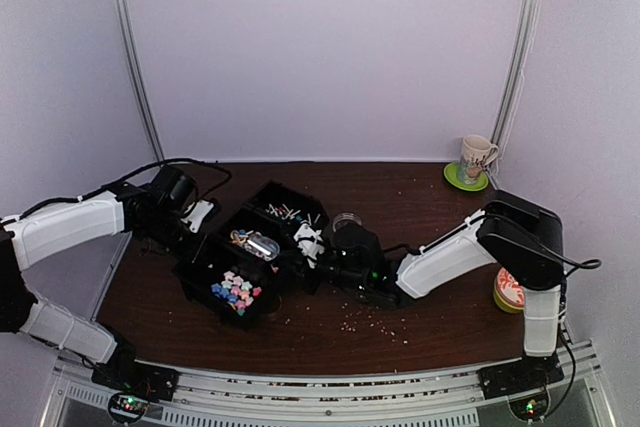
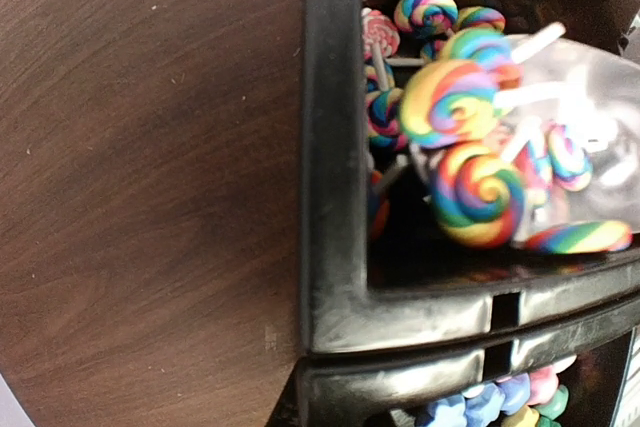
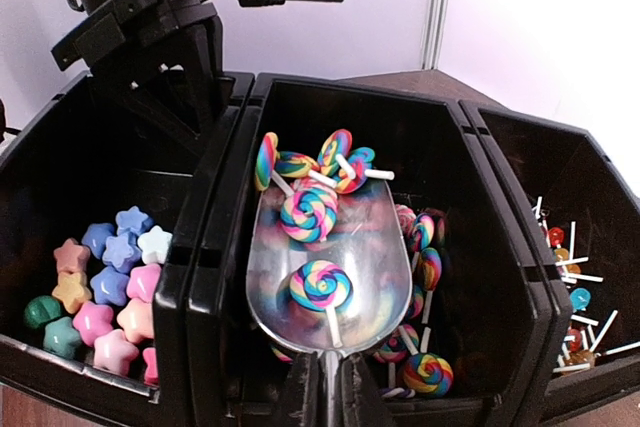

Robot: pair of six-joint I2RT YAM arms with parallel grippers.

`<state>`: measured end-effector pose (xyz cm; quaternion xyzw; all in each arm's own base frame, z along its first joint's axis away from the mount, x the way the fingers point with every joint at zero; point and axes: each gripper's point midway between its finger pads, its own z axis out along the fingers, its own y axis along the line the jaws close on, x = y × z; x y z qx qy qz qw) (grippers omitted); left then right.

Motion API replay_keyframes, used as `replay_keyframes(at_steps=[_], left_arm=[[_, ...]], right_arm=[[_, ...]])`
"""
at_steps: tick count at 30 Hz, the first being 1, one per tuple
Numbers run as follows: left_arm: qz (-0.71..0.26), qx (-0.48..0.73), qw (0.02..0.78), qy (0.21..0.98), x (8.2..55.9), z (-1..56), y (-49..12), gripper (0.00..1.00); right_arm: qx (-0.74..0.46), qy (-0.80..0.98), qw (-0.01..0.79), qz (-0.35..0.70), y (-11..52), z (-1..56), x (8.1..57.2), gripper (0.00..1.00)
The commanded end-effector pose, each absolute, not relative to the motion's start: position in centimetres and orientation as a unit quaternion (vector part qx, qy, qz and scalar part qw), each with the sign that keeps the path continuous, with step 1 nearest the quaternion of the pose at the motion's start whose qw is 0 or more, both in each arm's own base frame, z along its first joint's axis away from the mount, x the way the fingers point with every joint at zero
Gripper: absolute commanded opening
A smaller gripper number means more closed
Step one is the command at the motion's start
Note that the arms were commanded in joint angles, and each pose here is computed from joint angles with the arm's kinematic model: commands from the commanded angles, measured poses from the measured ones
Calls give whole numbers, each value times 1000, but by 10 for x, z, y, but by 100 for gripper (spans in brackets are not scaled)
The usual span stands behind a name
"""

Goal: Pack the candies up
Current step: Scoop the fake candies from the storage box.

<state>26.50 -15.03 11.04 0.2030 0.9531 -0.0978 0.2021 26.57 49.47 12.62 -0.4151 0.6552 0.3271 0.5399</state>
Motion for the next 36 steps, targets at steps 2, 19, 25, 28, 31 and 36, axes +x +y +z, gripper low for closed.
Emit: replay_keyframes(at_steps=[2,19,25,28,31,36], left_arm=[[-149,188,313,919,312,165,-176,0],[-145,179,317,920,314,167,-171,0],[-148,175,320,919,315,170,-170,0],[-148,175,321,919,315,171,-169,0],[-148,175,320,919,314,170,-169,0],[-149,175,321,919,315,171,-169,0]], right_arm=[[-388,610,590,358,488,186,269,0],[-383,610,615,322,452,207,272,0],[-381,597,620,337,446,212,266,0],[-378,593,625,339,451,216,270,0],[-381,587,626,344,458,223,270,0],[-381,590,639,313,458,227,275,0]])
